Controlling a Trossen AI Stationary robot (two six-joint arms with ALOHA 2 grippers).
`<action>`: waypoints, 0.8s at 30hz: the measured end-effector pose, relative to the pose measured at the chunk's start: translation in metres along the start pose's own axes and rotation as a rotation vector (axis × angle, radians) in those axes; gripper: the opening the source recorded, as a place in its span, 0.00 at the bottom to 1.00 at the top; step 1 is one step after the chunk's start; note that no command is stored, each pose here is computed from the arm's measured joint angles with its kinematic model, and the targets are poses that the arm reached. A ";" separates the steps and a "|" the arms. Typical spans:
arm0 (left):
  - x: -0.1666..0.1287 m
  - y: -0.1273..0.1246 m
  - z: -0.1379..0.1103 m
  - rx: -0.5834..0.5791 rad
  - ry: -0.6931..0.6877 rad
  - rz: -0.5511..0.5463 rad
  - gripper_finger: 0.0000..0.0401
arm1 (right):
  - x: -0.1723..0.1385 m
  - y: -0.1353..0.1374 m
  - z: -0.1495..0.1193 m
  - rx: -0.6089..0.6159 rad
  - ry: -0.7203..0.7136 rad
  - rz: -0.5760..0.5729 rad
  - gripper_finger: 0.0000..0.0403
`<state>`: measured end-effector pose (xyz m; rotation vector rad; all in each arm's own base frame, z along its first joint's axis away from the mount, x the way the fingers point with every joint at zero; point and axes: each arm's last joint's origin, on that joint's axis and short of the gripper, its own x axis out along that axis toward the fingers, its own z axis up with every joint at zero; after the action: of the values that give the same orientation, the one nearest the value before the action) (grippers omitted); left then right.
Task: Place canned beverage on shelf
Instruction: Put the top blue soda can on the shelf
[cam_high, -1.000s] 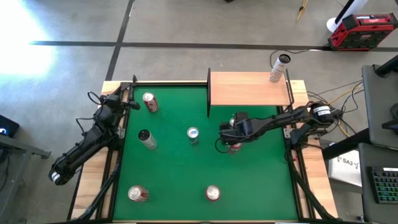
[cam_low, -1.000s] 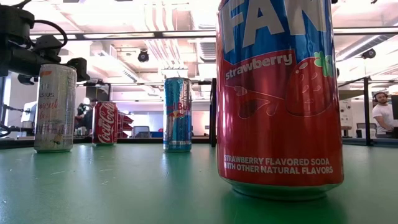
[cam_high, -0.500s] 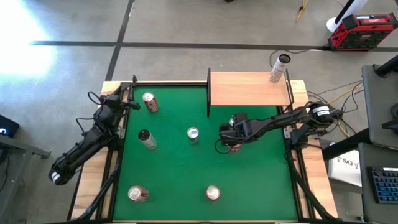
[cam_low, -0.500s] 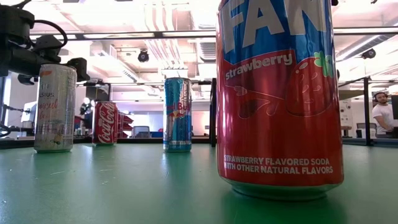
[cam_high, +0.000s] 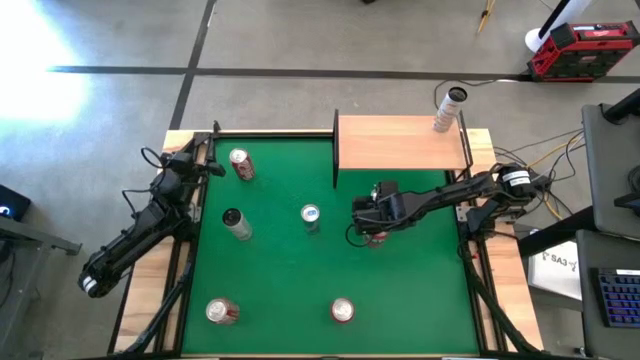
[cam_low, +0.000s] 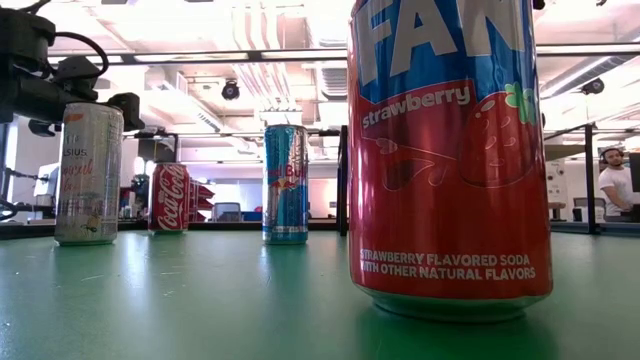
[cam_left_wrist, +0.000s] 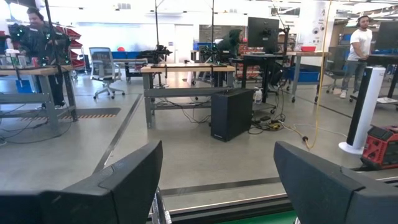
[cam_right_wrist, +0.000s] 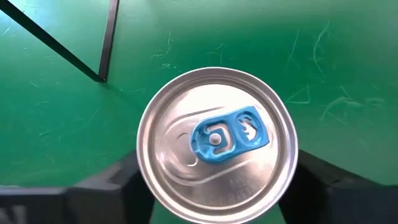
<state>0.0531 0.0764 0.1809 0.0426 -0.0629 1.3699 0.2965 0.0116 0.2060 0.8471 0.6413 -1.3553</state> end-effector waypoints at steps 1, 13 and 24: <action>0.000 0.000 0.000 0.000 0.000 0.000 0.73 | 0.000 0.000 0.000 0.000 -0.003 0.000 0.55; 0.000 0.000 0.000 0.000 0.000 0.000 0.73 | -0.020 0.006 0.008 0.008 0.035 0.008 0.55; 0.000 0.000 0.000 0.000 0.000 0.000 0.73 | -0.085 0.010 0.037 -0.022 0.010 -0.043 0.55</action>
<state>0.0531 0.0764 0.1808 0.0429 -0.0627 1.3698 0.2931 0.0295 0.2977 0.8273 0.6844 -1.3813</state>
